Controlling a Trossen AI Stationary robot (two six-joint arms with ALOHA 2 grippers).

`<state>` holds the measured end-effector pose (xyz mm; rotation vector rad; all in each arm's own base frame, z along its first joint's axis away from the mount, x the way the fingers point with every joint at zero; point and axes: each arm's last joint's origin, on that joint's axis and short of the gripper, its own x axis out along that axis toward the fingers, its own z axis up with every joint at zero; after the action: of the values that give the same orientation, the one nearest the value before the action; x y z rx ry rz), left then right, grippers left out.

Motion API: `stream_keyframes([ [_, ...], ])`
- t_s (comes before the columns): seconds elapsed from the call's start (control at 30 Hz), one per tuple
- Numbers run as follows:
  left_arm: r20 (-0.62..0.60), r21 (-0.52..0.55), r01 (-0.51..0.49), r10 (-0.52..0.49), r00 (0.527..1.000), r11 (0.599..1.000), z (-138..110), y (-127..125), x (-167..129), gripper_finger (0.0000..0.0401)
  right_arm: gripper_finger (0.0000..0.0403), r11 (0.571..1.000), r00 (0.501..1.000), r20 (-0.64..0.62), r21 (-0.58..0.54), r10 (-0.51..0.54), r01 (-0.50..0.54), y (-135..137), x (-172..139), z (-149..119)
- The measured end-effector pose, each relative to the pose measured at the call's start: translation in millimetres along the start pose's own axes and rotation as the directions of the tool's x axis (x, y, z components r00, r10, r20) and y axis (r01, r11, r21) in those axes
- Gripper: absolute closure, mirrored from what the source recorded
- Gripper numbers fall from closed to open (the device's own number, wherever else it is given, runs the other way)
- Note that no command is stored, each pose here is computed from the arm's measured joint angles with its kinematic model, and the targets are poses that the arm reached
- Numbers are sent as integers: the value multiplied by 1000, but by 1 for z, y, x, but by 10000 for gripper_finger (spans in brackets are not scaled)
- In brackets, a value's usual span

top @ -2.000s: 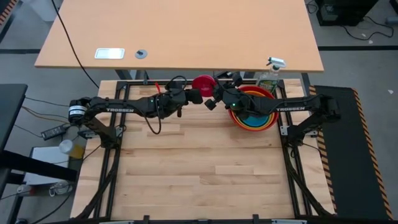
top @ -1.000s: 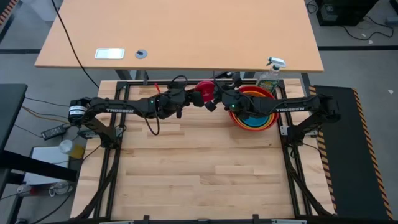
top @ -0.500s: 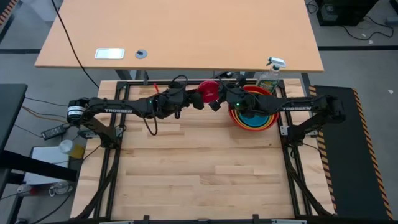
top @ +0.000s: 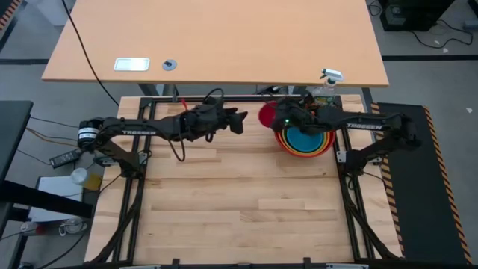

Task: Nest bowls inside each other
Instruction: Stack the red bowl on the blue bowl

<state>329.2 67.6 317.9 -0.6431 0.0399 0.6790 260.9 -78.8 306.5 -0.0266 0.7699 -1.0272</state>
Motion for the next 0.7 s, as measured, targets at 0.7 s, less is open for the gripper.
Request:
stream_keyframes([
  [0.7,-87,157,-89,104,991,984,-1,19,-53,122,372,955,916,-345,274,205,-110,-81,-27,-71],
])
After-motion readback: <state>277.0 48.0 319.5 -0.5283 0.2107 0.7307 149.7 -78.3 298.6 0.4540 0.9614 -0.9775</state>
